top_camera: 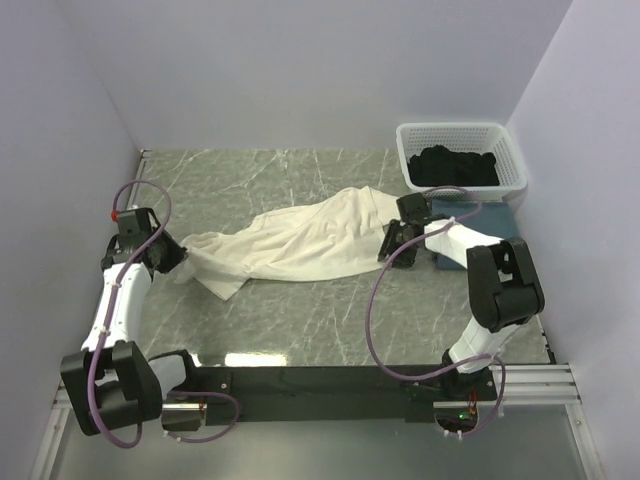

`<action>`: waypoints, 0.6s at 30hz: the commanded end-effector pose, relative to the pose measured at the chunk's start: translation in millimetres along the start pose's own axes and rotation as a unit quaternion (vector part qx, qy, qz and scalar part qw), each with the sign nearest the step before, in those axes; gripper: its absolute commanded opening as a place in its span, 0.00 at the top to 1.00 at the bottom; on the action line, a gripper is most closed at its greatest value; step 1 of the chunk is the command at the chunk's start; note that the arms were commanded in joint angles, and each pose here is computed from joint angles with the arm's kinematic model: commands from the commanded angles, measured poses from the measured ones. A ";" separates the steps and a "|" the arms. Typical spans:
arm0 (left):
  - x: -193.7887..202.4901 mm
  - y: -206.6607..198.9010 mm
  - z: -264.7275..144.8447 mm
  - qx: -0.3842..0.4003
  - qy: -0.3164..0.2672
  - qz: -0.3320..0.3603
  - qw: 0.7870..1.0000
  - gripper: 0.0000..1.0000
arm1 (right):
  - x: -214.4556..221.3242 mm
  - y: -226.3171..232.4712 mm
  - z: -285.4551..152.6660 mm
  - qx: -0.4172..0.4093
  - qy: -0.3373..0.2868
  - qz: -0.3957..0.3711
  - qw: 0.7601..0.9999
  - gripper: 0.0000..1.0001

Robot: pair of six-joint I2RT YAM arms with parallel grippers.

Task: Fold and stack the t-shirts
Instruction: Flatten the tshirt out

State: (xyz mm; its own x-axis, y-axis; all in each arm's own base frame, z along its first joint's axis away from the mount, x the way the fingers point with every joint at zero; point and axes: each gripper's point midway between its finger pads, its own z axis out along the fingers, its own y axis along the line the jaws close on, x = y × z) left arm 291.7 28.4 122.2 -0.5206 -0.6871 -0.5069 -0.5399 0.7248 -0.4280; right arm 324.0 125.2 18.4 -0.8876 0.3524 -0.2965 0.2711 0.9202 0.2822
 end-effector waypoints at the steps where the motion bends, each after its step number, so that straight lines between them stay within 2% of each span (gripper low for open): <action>1: -29.3 -16.1 1.9 0.018 -0.037 -0.006 0.999 0.99 | -12.3 -26.7 -1.0 0.026 -0.023 0.055 0.998 0.47; 6: -49.2 -28.9 19.8 0.024 -0.034 0.002 0.999 0.96 | -26.4 -45.2 -0.8 0.041 -0.032 0.082 0.995 0.47; 8: -59.0 -37.8 30.7 0.033 -0.030 0.009 0.999 0.87 | -32.7 -45.4 -2.3 0.037 -0.042 0.084 0.995 0.47; 12: -71.4 -45.1 39.1 0.038 -0.032 0.020 0.999 0.57 | -37.0 -35.6 -13.3 0.010 -0.055 0.080 0.995 0.47; 13: -72.5 -44.0 38.1 0.035 -0.037 0.022 0.998 0.44 | -38.8 -32.1 -19.2 0.002 -0.062 0.077 0.995 0.47; 16: -72.7 -23.1 31.8 -0.006 -0.067 0.021 0.998 0.22 | -36.2 -27.7 -28.9 -0.013 -0.070 0.068 0.995 0.47; 18: -63.0 -7.1 27.8 -0.022 -0.075 0.006 0.997 0.20 | -29.5 -23.9 -32.2 -0.024 -0.067 0.061 0.996 0.46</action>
State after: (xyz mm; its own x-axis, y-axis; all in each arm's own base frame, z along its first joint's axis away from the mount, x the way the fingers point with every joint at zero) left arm 358.0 53.3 126.4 -0.4927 -0.6656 -0.5606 -0.5344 0.7398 -0.4087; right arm 328.6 81.6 27.4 -0.8061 0.4985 -0.3188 0.4038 0.8573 0.3194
